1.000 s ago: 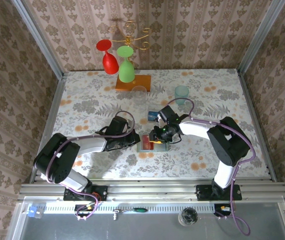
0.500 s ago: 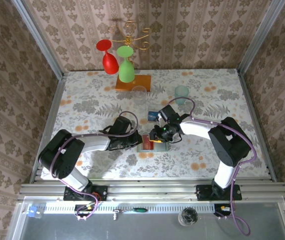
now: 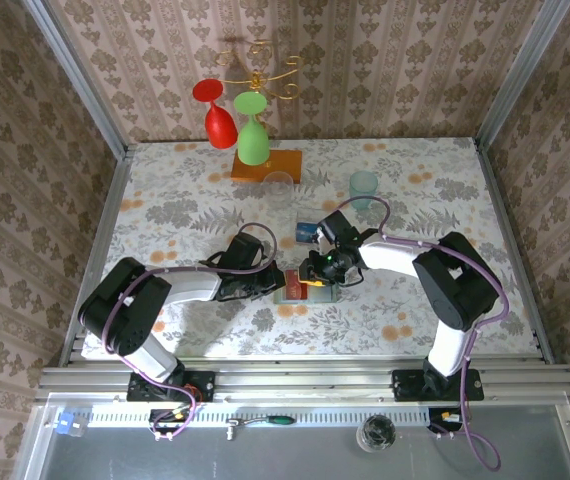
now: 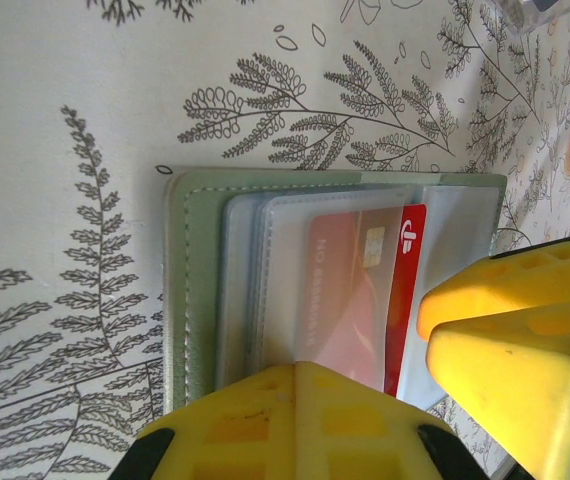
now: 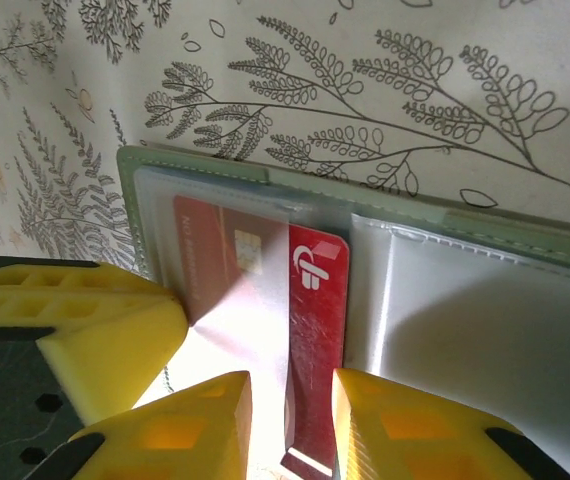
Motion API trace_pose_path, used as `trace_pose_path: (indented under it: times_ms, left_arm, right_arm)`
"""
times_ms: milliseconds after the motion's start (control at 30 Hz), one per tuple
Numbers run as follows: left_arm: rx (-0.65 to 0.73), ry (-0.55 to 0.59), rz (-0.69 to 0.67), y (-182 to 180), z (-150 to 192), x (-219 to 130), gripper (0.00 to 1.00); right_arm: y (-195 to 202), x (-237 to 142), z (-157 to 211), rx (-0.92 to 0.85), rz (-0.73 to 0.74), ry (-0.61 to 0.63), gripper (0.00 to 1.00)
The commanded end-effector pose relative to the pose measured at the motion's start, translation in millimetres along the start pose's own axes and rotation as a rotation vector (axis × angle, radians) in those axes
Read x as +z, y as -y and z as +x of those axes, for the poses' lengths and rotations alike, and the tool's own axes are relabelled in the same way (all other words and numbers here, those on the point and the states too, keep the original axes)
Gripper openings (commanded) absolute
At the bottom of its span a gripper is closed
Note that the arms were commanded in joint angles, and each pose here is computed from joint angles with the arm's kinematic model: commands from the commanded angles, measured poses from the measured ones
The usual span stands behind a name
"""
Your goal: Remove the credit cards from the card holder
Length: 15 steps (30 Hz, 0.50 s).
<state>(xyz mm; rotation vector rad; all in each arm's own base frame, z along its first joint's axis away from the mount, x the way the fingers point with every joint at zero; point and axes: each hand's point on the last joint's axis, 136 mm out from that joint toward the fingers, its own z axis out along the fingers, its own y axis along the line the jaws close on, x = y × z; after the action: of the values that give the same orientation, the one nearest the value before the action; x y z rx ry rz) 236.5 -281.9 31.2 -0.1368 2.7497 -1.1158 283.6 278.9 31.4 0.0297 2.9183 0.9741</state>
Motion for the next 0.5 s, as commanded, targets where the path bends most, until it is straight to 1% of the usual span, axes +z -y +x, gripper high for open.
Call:
trace_pose_path:
  times_ms: [0, 467]
  left_arm:
    - [-0.008, -0.022, -0.044, -13, 6, 3, 0.0]
    - [-0.01, -0.022, -0.048, -14, 5, 3, 0.0]
  right_arm:
    - [12, 7, 5, 0.02, 0.021, -0.021, 0.28]
    - [-3, 5, 2, 0.04, -0.091, -0.01, 0.24]
